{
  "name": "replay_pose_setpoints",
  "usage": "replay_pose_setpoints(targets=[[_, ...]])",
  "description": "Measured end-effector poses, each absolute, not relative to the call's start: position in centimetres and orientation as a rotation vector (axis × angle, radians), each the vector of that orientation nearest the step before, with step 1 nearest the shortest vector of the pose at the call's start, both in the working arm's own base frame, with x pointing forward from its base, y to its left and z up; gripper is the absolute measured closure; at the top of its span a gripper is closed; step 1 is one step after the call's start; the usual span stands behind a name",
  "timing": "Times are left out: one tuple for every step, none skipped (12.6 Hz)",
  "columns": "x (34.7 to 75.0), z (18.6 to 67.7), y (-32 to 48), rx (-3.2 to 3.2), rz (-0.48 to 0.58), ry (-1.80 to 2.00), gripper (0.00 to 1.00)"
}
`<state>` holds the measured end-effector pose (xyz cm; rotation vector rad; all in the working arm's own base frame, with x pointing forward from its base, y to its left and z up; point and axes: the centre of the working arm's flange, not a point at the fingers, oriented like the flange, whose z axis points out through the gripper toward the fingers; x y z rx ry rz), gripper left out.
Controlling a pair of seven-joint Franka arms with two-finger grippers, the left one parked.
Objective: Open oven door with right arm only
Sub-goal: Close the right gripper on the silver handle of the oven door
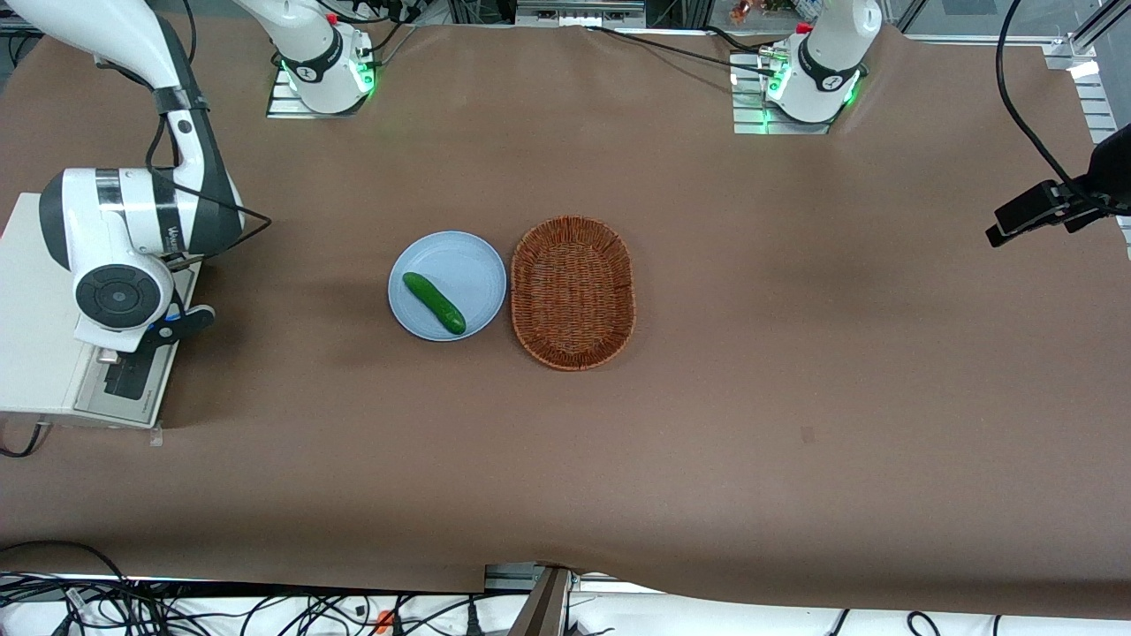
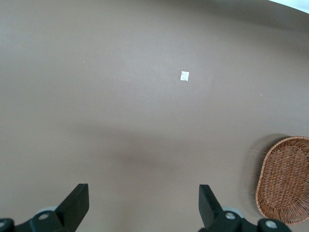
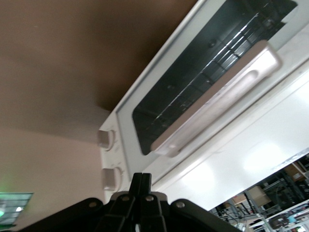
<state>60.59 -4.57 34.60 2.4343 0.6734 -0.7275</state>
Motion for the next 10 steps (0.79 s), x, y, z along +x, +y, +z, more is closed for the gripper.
replay_pose_setpoints(targets=[[60.8, 34.5, -5.2, 2.429, -0.719, 0.688, 0.99], [60.9, 34.6, -5.5, 2.425, -0.708, 0.700, 0.99], [61.0, 34.7, -5.7, 2.418, -0.702, 0.710, 0.99], [61.2, 34.7, -5.7, 2.410, -0.693, 0.718, 0.99], [61.3, 34.7, -5.6, 2.406, -0.680, 0.726, 0.99], [61.5, 34.6, -5.6, 2.402, -0.667, 0.733, 0.99], [61.7, 34.4, -5.6, 2.398, -0.656, 0.740, 0.99], [61.8, 34.1, -5.8, 2.393, -0.646, 0.747, 0.99], [61.9, 33.9, -6.0, 2.390, -0.642, 0.749, 0.99], [62.0, 33.8, -6.2, 2.390, -0.642, 0.750, 0.99]])
